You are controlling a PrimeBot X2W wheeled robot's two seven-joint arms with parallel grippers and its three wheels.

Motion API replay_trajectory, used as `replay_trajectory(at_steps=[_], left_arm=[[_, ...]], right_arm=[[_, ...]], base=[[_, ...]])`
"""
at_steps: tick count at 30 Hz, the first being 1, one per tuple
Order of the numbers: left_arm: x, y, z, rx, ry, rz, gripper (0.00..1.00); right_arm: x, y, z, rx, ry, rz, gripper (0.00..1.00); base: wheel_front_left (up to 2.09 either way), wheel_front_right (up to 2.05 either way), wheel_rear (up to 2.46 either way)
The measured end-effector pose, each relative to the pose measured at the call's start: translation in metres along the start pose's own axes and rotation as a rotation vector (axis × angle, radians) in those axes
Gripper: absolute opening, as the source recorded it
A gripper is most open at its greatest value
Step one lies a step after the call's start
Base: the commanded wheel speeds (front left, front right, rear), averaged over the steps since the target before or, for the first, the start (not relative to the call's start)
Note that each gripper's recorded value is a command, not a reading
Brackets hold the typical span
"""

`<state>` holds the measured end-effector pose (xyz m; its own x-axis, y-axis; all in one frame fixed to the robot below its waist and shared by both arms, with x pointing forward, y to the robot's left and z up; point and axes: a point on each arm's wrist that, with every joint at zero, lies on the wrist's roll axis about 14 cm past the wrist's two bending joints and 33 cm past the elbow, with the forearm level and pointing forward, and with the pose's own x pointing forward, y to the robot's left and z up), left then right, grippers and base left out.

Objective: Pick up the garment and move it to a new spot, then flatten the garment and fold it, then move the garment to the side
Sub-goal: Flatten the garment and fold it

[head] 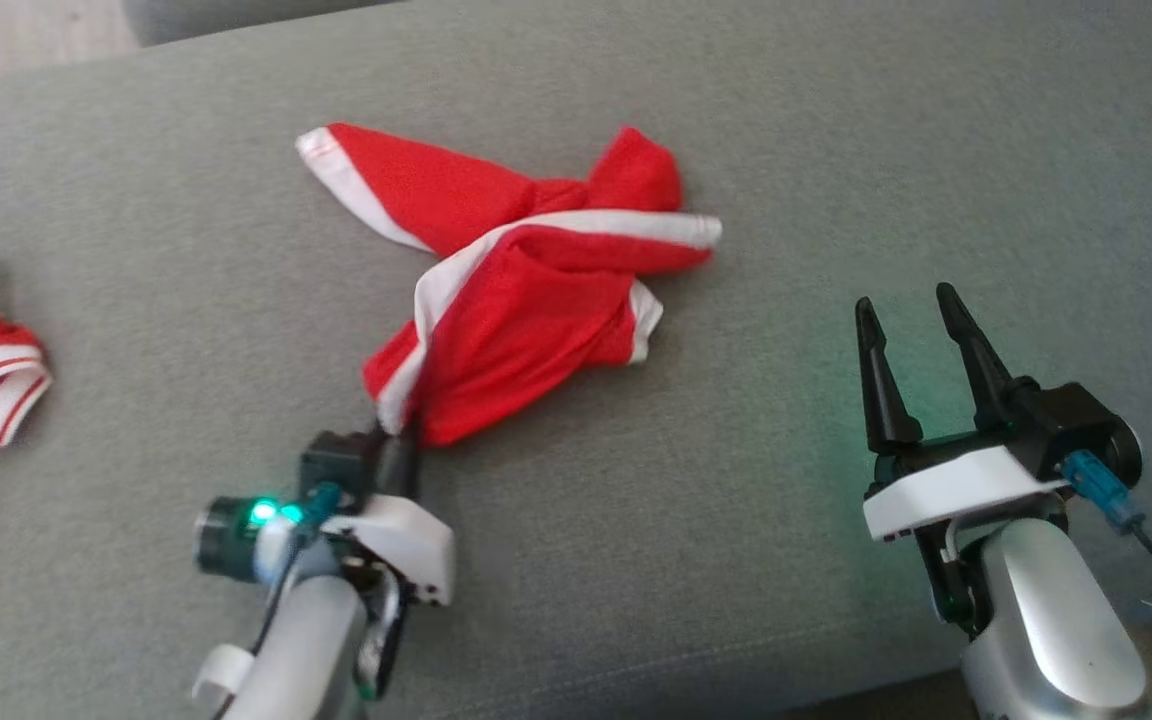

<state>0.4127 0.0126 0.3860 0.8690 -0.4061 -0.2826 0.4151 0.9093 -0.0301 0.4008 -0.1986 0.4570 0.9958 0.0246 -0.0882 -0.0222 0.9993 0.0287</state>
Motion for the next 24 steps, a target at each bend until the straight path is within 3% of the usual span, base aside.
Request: replay_trajectory(at_steps=[6,7,8,9,10,24], left_arm=[[-0.014,0.054,0.012,0.053,-0.04,0.155,0.0],[-0.016,0.06,0.014,0.059,-0.047,0.174,0.09],[-0.018,0.065,0.017,0.061,-0.054,0.187,0.41],[-0.019,0.069,0.018,0.058,-0.06,0.199,0.93],[-0.02,0.072,0.019,0.058,-0.063,0.209,1.0],[-0.048,0.088,0.007,-0.008,-0.051,0.287,1.0]], right_arm=[[0.008,0.023,0.002,0.019,-0.008,0.064,1.0],[0.01,0.027,0.001,0.02,-0.005,0.077,1.0],[0.011,0.032,-0.001,0.021,-0.001,0.091,1.0],[0.012,0.036,-0.003,0.022,0.007,0.104,1.0],[0.013,0.04,-0.006,0.026,0.015,0.114,1.0],[0.04,0.107,-0.051,-0.007,0.154,0.315,1.0]], base=[[0.0,0.0,0.0],[0.0,0.0,0.0],[0.0,0.0,0.0],[0.0,0.0,0.0],[0.0,0.0,0.0],[0.0,0.0,0.0]])
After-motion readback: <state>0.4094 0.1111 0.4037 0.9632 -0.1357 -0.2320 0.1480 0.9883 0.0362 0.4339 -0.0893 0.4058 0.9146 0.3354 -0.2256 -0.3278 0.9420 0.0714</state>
